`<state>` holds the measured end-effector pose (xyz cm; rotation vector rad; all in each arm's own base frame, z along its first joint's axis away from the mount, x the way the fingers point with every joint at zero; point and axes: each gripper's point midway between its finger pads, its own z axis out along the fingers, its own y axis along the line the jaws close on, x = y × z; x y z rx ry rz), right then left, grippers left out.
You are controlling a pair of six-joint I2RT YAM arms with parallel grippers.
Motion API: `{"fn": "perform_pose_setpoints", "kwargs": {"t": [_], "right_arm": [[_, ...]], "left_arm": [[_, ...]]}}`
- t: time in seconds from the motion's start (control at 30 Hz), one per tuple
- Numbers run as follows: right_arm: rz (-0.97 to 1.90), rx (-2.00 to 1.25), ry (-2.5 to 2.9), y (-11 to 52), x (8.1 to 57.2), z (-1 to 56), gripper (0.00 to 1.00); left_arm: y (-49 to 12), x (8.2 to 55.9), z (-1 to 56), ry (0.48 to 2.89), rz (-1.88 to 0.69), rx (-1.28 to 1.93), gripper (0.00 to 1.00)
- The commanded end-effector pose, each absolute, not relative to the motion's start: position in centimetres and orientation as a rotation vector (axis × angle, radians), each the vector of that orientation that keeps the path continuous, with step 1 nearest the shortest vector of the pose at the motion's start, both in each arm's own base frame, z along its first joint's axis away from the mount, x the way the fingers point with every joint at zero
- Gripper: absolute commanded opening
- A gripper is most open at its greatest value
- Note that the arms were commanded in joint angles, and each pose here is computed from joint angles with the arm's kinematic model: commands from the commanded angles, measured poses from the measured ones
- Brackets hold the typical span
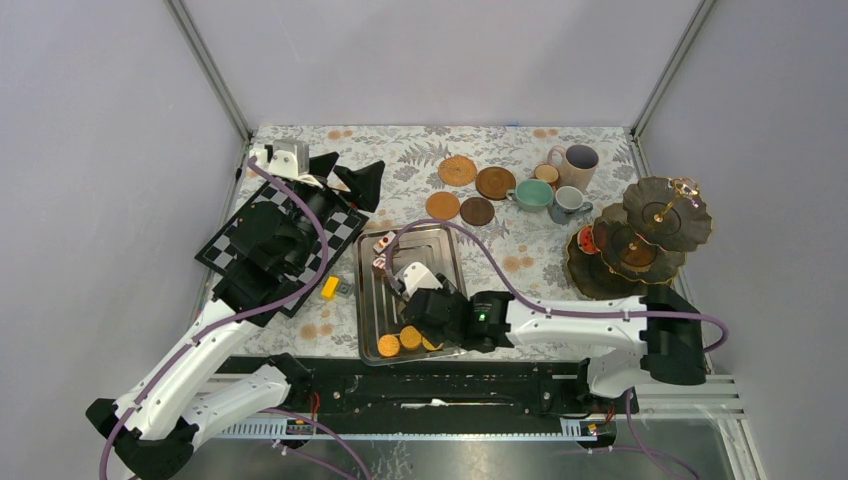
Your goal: Serve the afternoon tea
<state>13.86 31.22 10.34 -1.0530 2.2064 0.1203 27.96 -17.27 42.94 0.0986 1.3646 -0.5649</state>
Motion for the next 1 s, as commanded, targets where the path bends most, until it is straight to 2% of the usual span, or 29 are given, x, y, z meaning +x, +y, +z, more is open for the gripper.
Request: {"fn": "perform_pose_setpoints", "kwargs": {"t": [0.0,0.2,0.37,0.57,0.97], "right_arm": [[0.155,-0.838,2.132,31.3,15.5,14.8,0.55],[-0.012,-0.533,2.21,26.7,18.6,15.4,0.52],[-0.192,-0.169,2.308,20.3,20.7,14.5,0.51],[-0.314,0.152,2.305,14.8,20.7,13.9,0.52],[-0.409,0.492,2.218,6.4,19.2,13.3,0.51]], "left_arm": [[-17.1,27.2,44.7,1.298,-0.597,0.092,0.99],[-17.0,27.1,44.9,1.294,-0.603,0.092,0.99],[-17.2,26.9,44.9,1.292,-0.618,0.096,0.99],[-17.5,26.9,44.8,1.298,-0.631,0.099,0.99],[-17.7,27.8,43.9,1.32,-0.598,0.103,0.99]]}}
